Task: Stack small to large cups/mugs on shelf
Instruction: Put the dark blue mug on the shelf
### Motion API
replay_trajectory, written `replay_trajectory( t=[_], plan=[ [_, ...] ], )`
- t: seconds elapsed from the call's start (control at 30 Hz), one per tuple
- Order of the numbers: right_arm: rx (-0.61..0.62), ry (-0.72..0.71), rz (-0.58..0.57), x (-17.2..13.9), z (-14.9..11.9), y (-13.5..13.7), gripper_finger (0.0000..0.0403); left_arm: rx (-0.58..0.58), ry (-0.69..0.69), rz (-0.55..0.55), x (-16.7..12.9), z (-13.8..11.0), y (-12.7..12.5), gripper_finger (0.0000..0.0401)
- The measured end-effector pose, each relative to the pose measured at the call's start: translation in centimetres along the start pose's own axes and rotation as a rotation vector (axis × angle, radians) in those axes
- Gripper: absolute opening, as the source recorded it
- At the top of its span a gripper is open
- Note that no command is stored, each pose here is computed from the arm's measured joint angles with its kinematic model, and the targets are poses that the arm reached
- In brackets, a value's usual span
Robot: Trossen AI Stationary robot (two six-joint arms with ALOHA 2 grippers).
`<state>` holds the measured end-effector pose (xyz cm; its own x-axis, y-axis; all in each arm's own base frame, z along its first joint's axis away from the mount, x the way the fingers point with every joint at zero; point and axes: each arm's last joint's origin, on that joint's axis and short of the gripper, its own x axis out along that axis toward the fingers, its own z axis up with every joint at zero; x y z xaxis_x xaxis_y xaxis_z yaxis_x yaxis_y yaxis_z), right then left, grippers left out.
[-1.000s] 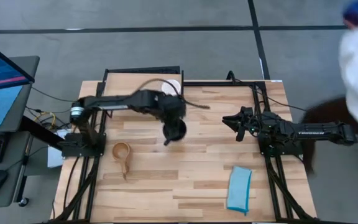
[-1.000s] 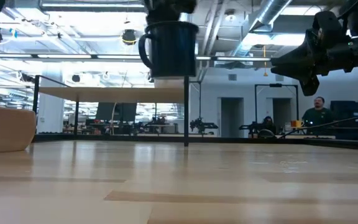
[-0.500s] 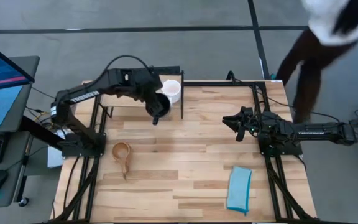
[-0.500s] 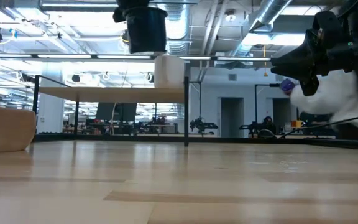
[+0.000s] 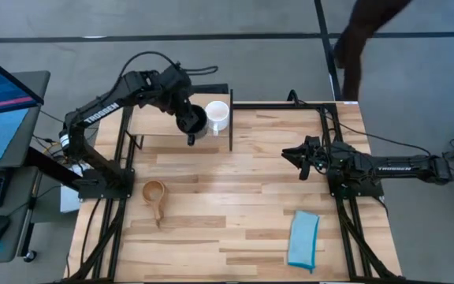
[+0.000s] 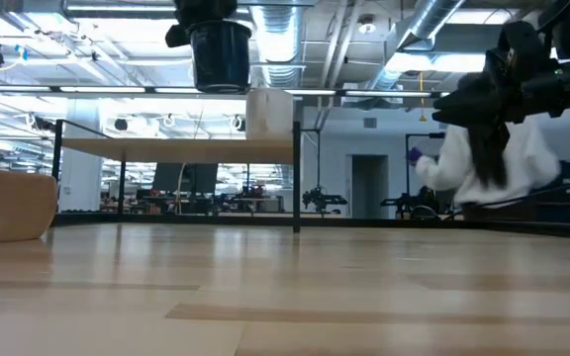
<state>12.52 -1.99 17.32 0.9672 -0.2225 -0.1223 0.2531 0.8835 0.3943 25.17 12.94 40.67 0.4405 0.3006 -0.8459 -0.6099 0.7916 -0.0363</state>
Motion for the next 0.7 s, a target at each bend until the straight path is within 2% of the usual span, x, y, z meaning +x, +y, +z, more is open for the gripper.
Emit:
replay_trajectory(
  t=[0.2,0.47,0.57,0.7],
  plan=[
    [0.000,0.009,0.015,0.0,0.0,0.0,0.0118,-0.048,0.060,0.064,0.0,-0.4,2.1,0.0005],
    [0.000,0.008,0.015,0.0,0.0,0.0,0.0118,-0.134,0.055,0.121,0.2,-0.1,4.4,0.0005],
    [0.000,0.008,0.015,0.0,0.0,0.0,0.0118,-0.162,0.073,0.161,1.1,0.2,5.1,0.0005],
    [0.000,0.008,0.015,0.0,0.0,0.0,0.0118,-0.133,0.114,0.140,2.7,0.7,5.5,0.0005]
  ],
)
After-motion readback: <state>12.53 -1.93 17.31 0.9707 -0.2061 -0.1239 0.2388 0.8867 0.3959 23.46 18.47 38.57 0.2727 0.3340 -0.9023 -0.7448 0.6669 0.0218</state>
